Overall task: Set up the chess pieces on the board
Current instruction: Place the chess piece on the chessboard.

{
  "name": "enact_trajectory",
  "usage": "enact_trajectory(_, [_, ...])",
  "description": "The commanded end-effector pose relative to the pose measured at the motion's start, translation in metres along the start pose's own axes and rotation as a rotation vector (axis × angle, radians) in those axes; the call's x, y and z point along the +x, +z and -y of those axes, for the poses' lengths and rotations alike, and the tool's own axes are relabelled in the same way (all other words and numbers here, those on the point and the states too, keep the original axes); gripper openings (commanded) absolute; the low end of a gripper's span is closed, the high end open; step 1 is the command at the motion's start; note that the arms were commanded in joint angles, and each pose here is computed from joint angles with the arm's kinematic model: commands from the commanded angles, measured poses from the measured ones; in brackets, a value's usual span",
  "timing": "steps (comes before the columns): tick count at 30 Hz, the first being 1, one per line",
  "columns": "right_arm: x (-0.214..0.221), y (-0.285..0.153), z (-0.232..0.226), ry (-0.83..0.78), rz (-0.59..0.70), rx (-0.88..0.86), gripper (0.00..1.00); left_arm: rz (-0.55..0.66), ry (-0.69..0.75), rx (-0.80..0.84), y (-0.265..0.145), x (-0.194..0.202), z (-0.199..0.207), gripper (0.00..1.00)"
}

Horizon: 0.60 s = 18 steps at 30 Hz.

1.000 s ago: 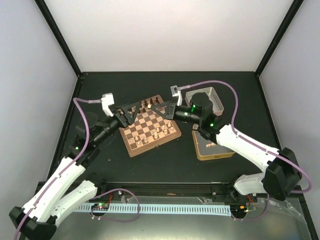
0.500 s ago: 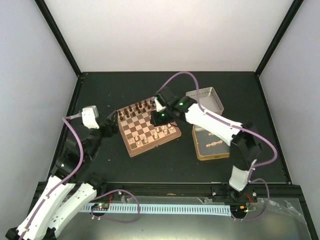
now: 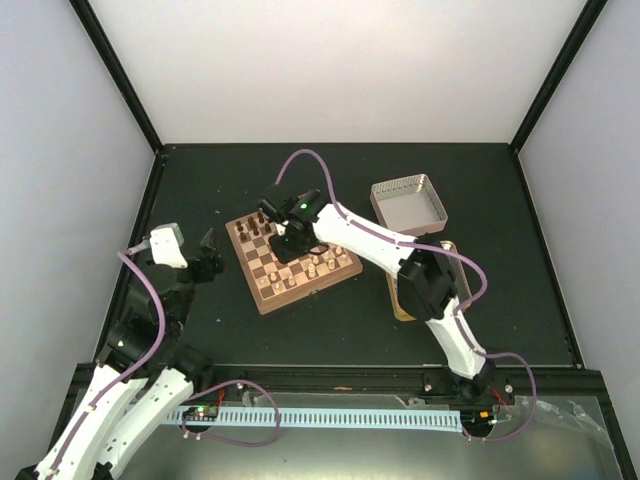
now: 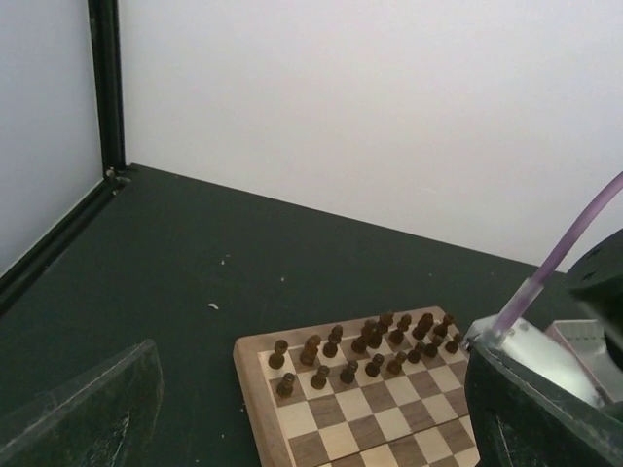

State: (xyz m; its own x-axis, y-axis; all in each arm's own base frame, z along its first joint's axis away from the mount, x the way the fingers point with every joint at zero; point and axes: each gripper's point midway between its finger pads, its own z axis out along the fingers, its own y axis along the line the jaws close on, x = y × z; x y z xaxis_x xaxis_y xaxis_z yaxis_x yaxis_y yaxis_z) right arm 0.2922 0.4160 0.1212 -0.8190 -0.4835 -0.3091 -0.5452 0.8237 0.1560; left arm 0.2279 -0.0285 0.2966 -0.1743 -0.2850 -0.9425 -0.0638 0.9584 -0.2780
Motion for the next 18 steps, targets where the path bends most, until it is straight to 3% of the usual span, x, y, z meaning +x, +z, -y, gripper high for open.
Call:
enact_trajectory(1, [0.004, 0.007, -0.001, -0.043, -0.037, 0.057, 0.04, 0.026, -0.001, -0.054, -0.004, -0.003, -0.013, 0.87])
enact_trajectory(18, [0.021, 0.049, -0.014, -0.109, -0.137, 0.037, 0.09, 0.032, -0.012, -0.044, -0.005, -0.004, -0.011, 0.87])
